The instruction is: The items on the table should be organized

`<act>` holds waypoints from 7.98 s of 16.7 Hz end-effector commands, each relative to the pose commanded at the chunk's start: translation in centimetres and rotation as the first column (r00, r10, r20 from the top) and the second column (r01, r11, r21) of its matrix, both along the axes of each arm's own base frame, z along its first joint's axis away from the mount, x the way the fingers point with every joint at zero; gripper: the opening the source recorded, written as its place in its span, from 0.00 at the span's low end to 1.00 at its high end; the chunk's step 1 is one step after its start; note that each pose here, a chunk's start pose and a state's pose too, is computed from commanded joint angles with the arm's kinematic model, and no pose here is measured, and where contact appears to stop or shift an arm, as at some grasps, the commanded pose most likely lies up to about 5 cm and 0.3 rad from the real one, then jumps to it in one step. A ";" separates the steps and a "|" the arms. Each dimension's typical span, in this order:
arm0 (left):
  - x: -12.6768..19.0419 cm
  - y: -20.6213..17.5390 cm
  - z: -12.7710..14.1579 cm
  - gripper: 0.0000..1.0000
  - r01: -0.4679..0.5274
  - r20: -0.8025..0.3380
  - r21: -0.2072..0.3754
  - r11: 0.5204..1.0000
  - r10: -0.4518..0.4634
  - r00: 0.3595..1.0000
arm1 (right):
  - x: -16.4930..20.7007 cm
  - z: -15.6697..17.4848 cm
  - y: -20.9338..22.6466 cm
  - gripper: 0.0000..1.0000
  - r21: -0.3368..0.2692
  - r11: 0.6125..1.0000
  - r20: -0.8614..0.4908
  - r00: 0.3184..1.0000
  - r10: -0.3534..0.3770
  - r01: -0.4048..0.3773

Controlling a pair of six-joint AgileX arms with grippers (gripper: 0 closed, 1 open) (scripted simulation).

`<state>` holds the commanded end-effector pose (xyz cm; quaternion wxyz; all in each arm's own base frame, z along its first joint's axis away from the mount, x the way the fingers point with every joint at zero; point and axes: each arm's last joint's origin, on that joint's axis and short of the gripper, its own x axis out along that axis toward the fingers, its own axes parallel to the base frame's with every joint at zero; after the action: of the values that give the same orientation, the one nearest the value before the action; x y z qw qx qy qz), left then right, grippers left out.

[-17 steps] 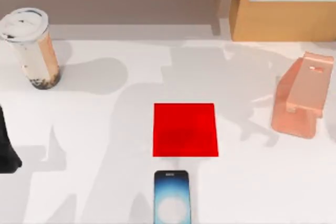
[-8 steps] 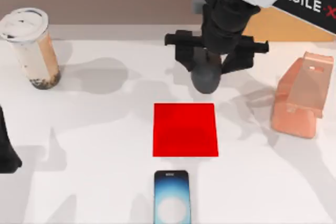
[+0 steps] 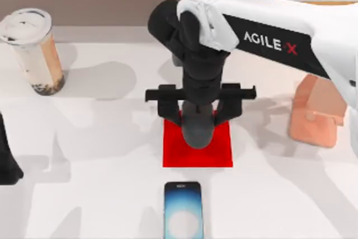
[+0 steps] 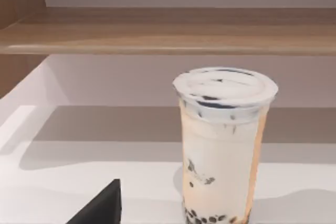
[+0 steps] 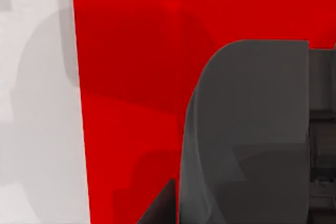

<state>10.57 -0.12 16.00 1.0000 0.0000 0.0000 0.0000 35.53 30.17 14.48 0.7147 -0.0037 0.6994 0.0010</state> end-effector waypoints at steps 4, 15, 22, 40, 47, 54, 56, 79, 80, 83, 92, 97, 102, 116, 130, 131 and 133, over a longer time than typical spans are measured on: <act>0.0 0.0 0.0 1.00 0.000 0.000 0.000 1.000 0.000 1.000 | 0.1 0.2 -0.1 0.00 0.006 1.000 0.003 1.000 -0.005 0.005; 0.0 0.0 0.0 1.00 0.000 0.000 0.000 1.000 0.000 1.000 | 0.0 -1.0 0.0 0.23 0.000 1.000 0.000 1.000 0.000 0.000; 0.0 0.0 0.0 1.00 0.000 0.000 0.000 1.000 0.000 1.000 | 0.0 -1.0 0.0 0.75 0.000 1.000 0.000 1.000 0.000 0.000; 0.0 0.0 0.0 1.00 0.000 0.000 0.000 1.000 0.000 1.000 | -2.5 1.5 1.2 1.00 0.031 1.000 0.033 0.999 -0.001 0.000; 0.0 0.0 0.0 1.00 0.000 0.000 0.000 1.000 0.000 1.000 | -10.2 2.9 2.9 1.00 0.030 1.000 0.010 1.000 0.001 -0.002; 0.0 0.0 0.0 1.00 0.000 0.000 0.000 1.000 0.000 1.000 | -16.0 2.9 2.8 1.00 0.006 1.000 -0.020 1.000 0.003 -0.003; 0.0 0.0 0.0 1.00 0.000 0.000 0.000 1.000 0.000 1.000 | -16.4 2.8 2.7 1.00 0.004 1.000 -0.022 1.000 0.003 -0.003; 0.0 0.0 0.0 1.00 0.000 0.000 0.000 1.000 0.000 1.000 | -16.4 -4.2 2.8 0.62 0.004 1.000 -0.022 1.000 0.003 -0.003; 0.0 0.0 0.0 1.00 0.000 0.000 0.000 1.000 0.000 1.000 | -16.4 -4.2 2.8 0.55 0.004 1.000 -0.022 1.000 0.003 -0.003; 0.0 0.0 0.0 1.00 0.000 0.000 0.000 1.000 0.000 1.000 | -16.4 -4.2 2.8 0.32 0.004 1.000 -0.022 1.000 0.003 -0.003; 0.0 0.0 0.0 1.00 0.000 0.000 0.000 1.000 0.000 1.000 | -16.4 -4.2 2.8 0.00 0.004 1.000 -0.022 1.000 0.003 -0.003; 0.0 0.0 0.0 1.00 0.000 0.000 0.000 1.000 0.000 1.000 | -16.3 -2.8 2.5 0.00 0.006 1.000 -0.006 1.000 0.010 -0.009; 0.0 0.0 0.0 1.00 0.000 0.000 0.000 1.000 0.000 1.000 | -16.3 -0.3 2.5 0.00 0.001 1.000 -0.009 1.000 0.009 -0.009; 0.0 0.0 0.0 1.00 0.000 0.000 0.000 1.000 0.000 1.000 | -11.5 5.8 -5.5 0.00 0.177 0.975 0.503 0.839 -0.205 0.132; 0.0 0.0 0.0 1.00 0.000 0.000 0.000 1.000 0.000 1.000 | -14.7 7.6 -16.7 0.00 0.027 0.963 0.882 0.447 -0.149 0.269; 0.0 0.0 0.0 1.00 0.000 0.000 0.000 1.000 0.000 1.000 | -14.7 7.6 -16.7 0.00 0.026 0.963 0.882 0.447 -0.149 0.269; 0.0 0.0 0.0 1.00 0.000 0.000 0.000 1.000 0.000 1.000 | -14.7 7.6 -16.7 0.00 0.026 0.963 0.882 0.447 -0.149 0.269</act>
<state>10.57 -0.12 16.00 1.0000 0.0000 0.0000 0.0000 20.83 13.42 22.13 0.9639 0.0405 0.2285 -0.1302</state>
